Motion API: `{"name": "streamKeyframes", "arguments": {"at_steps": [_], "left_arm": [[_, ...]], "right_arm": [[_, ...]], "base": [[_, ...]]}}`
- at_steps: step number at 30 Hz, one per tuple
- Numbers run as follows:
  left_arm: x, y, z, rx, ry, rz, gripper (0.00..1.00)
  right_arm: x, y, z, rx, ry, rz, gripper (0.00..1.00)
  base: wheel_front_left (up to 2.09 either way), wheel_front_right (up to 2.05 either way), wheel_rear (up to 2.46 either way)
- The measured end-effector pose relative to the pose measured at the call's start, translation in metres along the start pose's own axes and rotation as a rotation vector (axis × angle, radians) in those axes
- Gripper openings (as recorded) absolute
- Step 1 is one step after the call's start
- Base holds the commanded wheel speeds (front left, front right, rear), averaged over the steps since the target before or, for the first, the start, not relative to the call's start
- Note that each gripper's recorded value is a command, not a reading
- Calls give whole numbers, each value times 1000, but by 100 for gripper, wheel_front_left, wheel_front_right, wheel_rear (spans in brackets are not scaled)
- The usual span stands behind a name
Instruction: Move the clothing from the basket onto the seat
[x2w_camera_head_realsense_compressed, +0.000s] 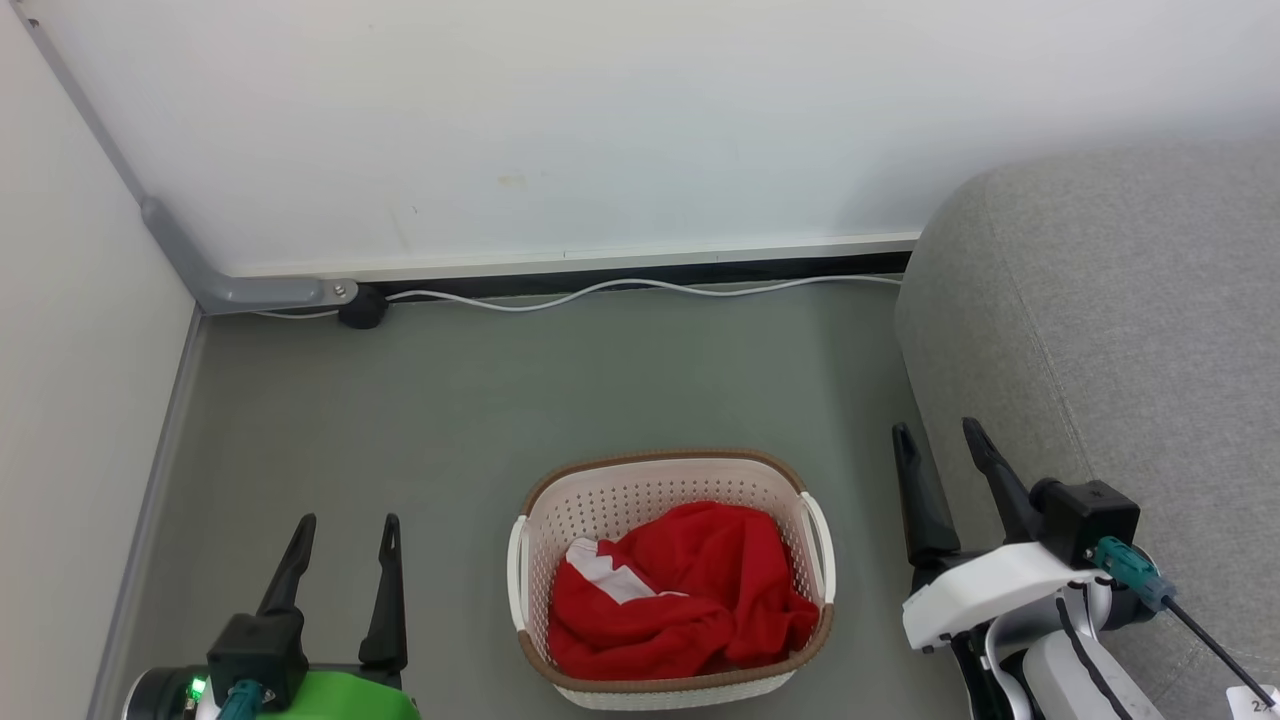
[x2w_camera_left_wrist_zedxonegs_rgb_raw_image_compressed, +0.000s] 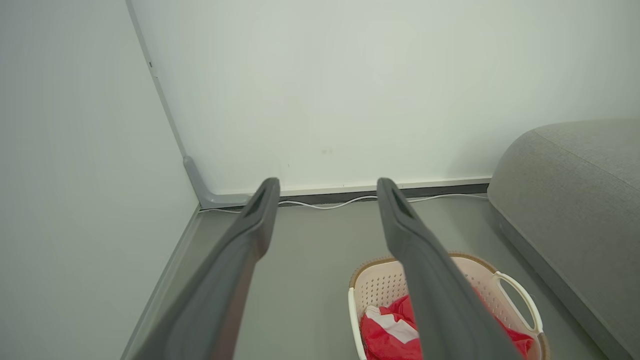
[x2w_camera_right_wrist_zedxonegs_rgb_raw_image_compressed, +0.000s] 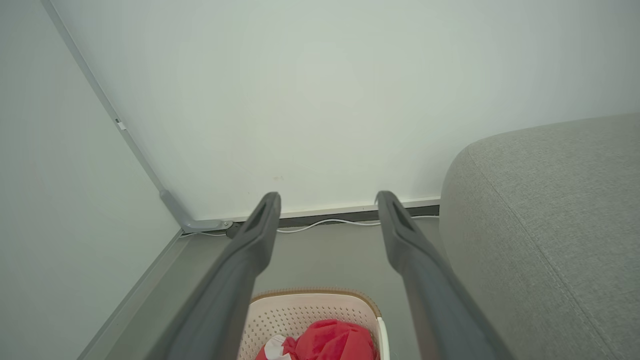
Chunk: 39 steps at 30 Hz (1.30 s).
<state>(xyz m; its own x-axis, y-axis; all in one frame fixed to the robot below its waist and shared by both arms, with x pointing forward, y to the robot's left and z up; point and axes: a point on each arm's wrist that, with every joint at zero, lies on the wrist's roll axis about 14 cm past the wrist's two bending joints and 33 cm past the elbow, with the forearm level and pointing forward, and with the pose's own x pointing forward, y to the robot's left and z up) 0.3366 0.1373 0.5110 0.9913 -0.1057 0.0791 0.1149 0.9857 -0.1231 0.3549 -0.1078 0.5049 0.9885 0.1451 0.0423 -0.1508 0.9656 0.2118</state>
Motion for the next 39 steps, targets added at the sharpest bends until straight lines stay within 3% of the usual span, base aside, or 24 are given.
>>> {"name": "streamKeyframes", "arguments": {"at_steps": [39], "left_arm": [[-2,6,-17,-46,54,21,100]], "right_arm": [[-2,-9,-10,2,29,-24,100]], "base": [[0,0,0]]}}
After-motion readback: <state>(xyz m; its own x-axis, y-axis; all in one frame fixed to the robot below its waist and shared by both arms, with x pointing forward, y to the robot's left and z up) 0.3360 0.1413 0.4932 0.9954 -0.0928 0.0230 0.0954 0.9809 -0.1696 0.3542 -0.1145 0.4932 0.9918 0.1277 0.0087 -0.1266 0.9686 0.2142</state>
